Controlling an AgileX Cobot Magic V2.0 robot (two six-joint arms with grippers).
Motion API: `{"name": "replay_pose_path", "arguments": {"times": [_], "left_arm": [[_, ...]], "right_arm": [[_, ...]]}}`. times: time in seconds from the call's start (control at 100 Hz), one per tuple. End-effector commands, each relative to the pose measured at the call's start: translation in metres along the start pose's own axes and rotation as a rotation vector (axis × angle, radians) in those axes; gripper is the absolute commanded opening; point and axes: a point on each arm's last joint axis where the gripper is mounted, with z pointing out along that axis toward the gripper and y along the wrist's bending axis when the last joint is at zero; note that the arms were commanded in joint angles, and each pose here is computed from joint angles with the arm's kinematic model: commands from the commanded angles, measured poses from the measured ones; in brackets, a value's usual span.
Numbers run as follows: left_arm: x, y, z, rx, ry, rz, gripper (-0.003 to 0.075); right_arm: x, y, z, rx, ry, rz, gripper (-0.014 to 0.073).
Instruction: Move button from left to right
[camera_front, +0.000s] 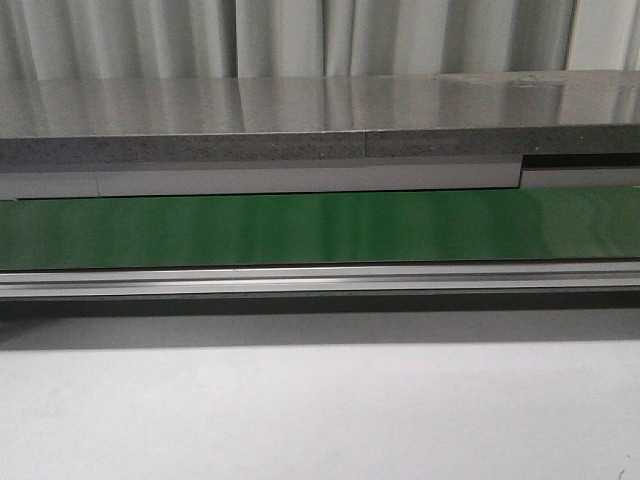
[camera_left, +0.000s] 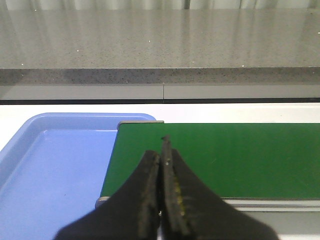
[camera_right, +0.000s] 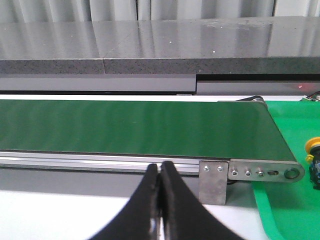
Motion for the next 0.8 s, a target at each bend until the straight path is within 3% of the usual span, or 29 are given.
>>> {"name": "replay_pose_path", "arguments": {"times": [0.0, 0.56, 0.79], "left_arm": [[-0.017, -0.001, -0.002, 0.007, -0.102, -0.012, -0.0020], [-0.013, -0.001, -0.001, 0.006, -0.105, -0.012, -0.0020], [0.007, -0.002, -0.015, 0.024, -0.198, -0.001, -0.0020]], "right_arm": [[-0.013, 0.001, -0.001, -0.005, -0.104, 0.003, -0.0066], [-0.013, 0.001, -0.001, -0.005, -0.104, 0.003, -0.0066], [-0.013, 0.001, -0.001, -0.005, -0.104, 0.003, -0.0066]]}}
